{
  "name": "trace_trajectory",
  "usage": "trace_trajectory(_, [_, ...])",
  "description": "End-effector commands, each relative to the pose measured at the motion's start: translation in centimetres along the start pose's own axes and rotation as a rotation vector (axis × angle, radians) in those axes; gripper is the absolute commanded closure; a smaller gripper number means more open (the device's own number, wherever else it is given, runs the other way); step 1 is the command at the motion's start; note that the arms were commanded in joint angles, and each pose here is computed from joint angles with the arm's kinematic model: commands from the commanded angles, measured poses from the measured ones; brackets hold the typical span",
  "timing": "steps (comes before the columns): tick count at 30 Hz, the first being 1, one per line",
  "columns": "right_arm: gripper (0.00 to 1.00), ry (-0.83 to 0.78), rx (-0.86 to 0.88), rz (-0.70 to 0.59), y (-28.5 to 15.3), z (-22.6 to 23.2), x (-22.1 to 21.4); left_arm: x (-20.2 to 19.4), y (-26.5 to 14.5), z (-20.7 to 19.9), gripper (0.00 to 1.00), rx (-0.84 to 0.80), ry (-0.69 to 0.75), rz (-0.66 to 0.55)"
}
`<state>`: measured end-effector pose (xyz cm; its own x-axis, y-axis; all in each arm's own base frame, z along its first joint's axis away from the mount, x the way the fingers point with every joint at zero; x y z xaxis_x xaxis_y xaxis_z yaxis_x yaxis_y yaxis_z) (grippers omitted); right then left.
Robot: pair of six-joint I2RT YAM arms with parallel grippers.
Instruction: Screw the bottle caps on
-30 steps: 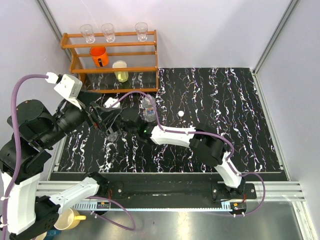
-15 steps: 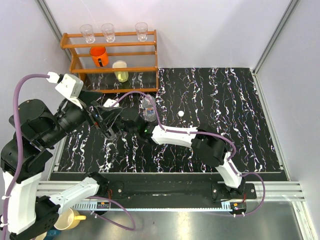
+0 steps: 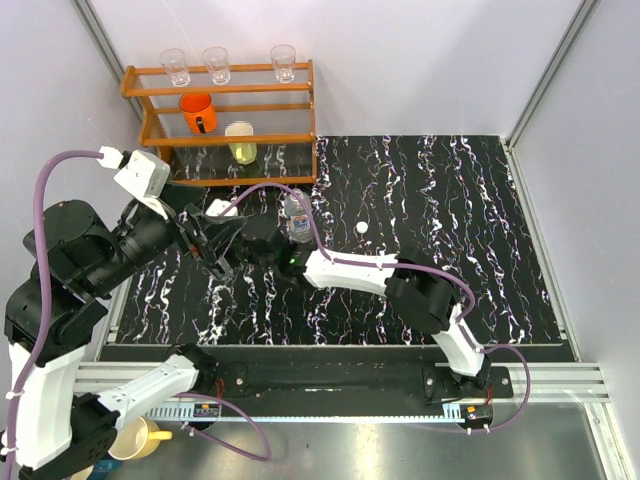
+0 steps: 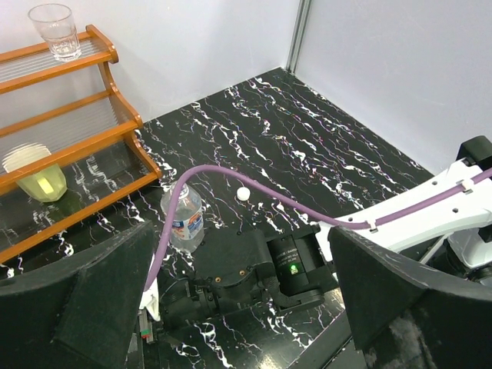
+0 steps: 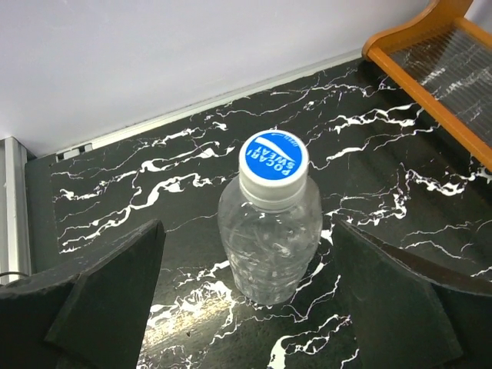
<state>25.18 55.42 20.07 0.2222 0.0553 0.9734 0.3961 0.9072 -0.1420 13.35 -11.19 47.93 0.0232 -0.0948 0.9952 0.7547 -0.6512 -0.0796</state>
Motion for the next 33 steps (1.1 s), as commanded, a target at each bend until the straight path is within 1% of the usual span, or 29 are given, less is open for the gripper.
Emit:
trace_trajectory(1, [0.0,-0.036,0.053,-0.122,-2.3,2.1,6.8,1.1,0.3,0.4,0.01,0.025,-0.006,-0.057])
trace_trajectory(3, [0.0,-0.041,0.052,-0.134,-3.4,2.3,7.9,1.2,0.4,0.4,0.01,0.025,-0.003,-0.062])
trace_trajectory(4, [0.0,-0.046,0.057,-0.15,-4.5,2.6,9.4,1.3,0.6,0.4,0.01,0.025,-0.001,-0.062])
trace_trajectory(6, [0.0,-0.048,0.055,-0.138,-5.9,2.6,9.5,1.5,0.8,0.5,0.01,0.026,0.014,-0.063])
trace_trajectory(7, [0.0,-0.044,0.063,-0.174,-8.0,3.1,11.8,1.7,1.2,0.7,0.01,0.027,0.02,-0.06])
trace_trajectory(8, [0.0,-0.037,0.06,-0.15,-9.2,3.0,11.0,1.7,1.4,0.7,0.01,0.024,0.027,-0.057])
trace_trajectory(9, [0.0,-0.017,0.057,-0.153,-10.4,3.1,11.4,1.7,1.7,0.8,0.01,0.024,0.044,-0.052])
trace_trajectory(10, [0.0,-0.001,0.062,-0.195,-13.5,3.6,13.9,1.5,2.4,0.8,0.01,0.014,0.051,-0.041])
trace_trajectory(11, [0.0,0.017,0.041,-0.167,-15.0,3.2,12.8,1.3,3.0,0.9,0.01,0.012,0.057,-0.03])
trace_trajectory(12, [0.0,0.069,0.033,-0.167,-16.7,3.3,13.0,1.2,3.5,1.0,0.01,0.008,0.072,-0.024])
trace_trajectory(13, [0.0,0.103,0.009,-0.181,-20.2,3.4,14.6,0.8,4.1,0.8,0.01,-0.016,0.077,-0.009])
trace_trajectory(14, [0.0,0.148,-0.093,-0.16,-21.8,2.1,13.8,0.1,5.6,0.8,0.01,-0.031,0.073,0.027])
trace_trajectory(15, [0.0,0.251,-0.163,-0.138,-23.5,1.6,13.5,-0.3,6.2,0.7,0.01,-0.047,0.071,0.047])
trace_trajectory(16, [0.0,0.292,-0.255,-0.077,-27.0,0.7,12.6,-1.0,7.2,0.2,0.01,-0.1,0.064,0.071])
trace_trajectory(17, [0.0,0.332,-0.397,-0.084,-29.1,-1.0,12.2,-2.1,8.9,0.1,0.01,-0.128,0.052,0.114])
trace_trajectory(18, [0.0,0.411,-0.468,-0.084,-30.8,-1.5,11.5,-2.6,10.1,-0.2,0.05,-0.161,0.046,0.132])
trace_trajectory(19, [0.0,0.438,-0.523,-0.091,-34.4,-2.1,11.4,-3.5,11.2,-1.1,0.07,-0.228,0.036,0.156])
trace_trajectory(20, [0.0,0.456,-0.631,-0.124,-36.3,-3.5,10.6,-4.2,12.2,-1.5,0.09,-0.25,0.029,0.18])
trace_trajectory(21, [0.0,0.54,-0.685,-0.177,-37.9,-4.0,10.4,-6.0,14.6,-2.2,0.13,-0.289,0.047,0.234])
trace_trajectory(22, [0.0,0.571,-0.713,-0.224,-40.7,-4.4,10.0,-7.0,15.7,-2.6,0.15,-0.306,0.056,0.265])
trace_trajectory(23, [0.0,0.594,-0.752,-0.285,-42.2,-5.1,10.1,-8.1,17.0,-3.0,0.16,-0.321,0.067,0.299])
trace_trajectory(24, [0.0,0.651,-0.76,-0.337,-43.2,-5.3,10.1,-10.1,19.3,-3.8,0.16,-0.349,0.081,0.357])
trace_trajectory(25, [0.0,0.686,-0.754,-0.39,-44.7,-5.4,9.9,-11.4,20.6,-4.0,0.17,-0.349,0.083,0.393])
trace_trajectory(27, [0.0,0.708,-0.753,-0.424,-45.7,-5.6,9.8,-13.0,22.8,-4.2,0.18,-0.358,0.081,0.435])
trace_trajectory(28, [0.0,0.707,-0.761,-0.416,-45.9,-5.7,9.4,-14.9,25.1,-4.2,0.23,-0.361,0.078,0.487])
trace_trajectory(30, [0.0,0.681,-0.791,-0.367,-45.9,-5.8,8.6,-16.6,27.3,-4.4,0.26,-0.368,0.086,0.522])
trace_trajectory(31, [0.0,0.674,-0.809,-0.35,-45.6,-5.9,8.6,-18.0,29.2,-4.5,0.26,-0.368,0.083,0.55])
trace_trajectory(33, [0.0,0.648,-0.86,-0.34,-45.9,-6.4,8.4,-19.4,31.3,-4.6,0.32,-0.355,0.088,0.568])
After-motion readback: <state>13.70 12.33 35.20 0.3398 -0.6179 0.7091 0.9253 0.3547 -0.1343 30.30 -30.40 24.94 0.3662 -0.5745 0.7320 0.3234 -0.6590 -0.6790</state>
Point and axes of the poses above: each gripper's point midway between its finger pads, its own y axis out along the fingers, its own z axis along the line the jaws close on, x = y × z, the point moved 4 cm from there along -y, back along the fingers, and after that the axes turned 9 degrees about y, right-handed, at the moved point
